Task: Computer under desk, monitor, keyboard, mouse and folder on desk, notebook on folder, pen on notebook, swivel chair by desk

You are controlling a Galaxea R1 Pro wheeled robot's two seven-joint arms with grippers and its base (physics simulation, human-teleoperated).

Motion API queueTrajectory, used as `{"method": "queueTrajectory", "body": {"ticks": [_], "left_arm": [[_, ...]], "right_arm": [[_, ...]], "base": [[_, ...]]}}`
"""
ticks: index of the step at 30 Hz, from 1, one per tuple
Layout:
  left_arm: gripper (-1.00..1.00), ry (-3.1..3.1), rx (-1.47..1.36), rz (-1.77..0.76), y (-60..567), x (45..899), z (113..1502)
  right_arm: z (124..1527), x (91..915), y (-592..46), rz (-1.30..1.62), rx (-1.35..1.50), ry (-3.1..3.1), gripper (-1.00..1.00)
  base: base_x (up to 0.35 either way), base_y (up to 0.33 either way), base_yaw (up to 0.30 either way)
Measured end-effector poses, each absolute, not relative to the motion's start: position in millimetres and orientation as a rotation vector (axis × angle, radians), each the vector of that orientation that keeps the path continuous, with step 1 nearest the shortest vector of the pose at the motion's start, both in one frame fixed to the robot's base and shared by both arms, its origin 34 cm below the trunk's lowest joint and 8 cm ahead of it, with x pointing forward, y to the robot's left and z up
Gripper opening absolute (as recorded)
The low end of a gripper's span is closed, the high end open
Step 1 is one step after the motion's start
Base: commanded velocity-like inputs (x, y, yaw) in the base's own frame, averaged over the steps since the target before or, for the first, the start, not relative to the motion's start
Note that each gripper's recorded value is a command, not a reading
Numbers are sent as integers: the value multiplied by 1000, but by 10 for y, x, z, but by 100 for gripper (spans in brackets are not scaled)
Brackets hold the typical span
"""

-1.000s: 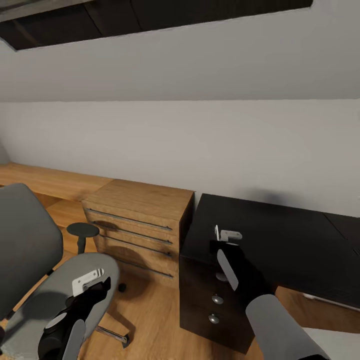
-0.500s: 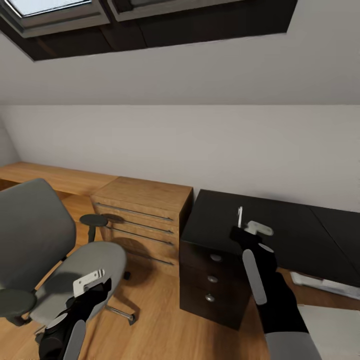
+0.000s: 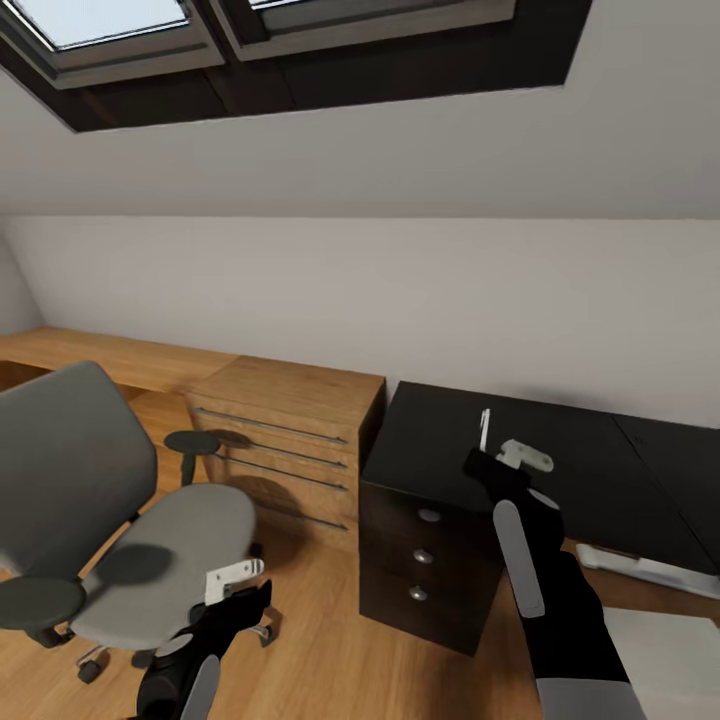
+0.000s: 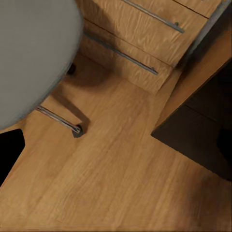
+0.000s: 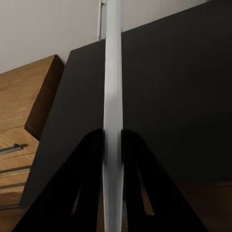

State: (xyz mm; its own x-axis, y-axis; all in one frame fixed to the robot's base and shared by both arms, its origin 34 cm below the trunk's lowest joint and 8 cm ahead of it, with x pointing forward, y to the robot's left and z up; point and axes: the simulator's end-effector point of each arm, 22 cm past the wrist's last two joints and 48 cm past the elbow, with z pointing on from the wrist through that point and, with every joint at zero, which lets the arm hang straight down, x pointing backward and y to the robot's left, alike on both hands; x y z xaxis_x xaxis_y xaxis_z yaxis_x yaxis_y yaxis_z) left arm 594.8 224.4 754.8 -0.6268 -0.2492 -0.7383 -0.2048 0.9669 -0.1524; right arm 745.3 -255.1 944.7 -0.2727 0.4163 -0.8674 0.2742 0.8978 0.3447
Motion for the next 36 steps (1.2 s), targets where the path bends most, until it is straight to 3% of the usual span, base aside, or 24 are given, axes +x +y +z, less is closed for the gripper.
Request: {"method": "queueTrajectory", "body": {"ticks": [13, 25, 36], "left_arm": [[100, 2576, -296, 54, 2257, 5035, 6074], [100, 2398, -362, 83, 2363, 5098, 6004], [100, 2398, -366, 94, 2394, 5024, 5931]], "right_arm": [[9329, 7412, -2876, 234, 682, 1865, -100], [9356, 7405, -2922, 231, 690, 1855, -100], [9396, 7318, -3265, 210, 776, 1816, -100]], "base": [[0, 0, -165], [0, 0, -21], [0, 0, -210]]}}
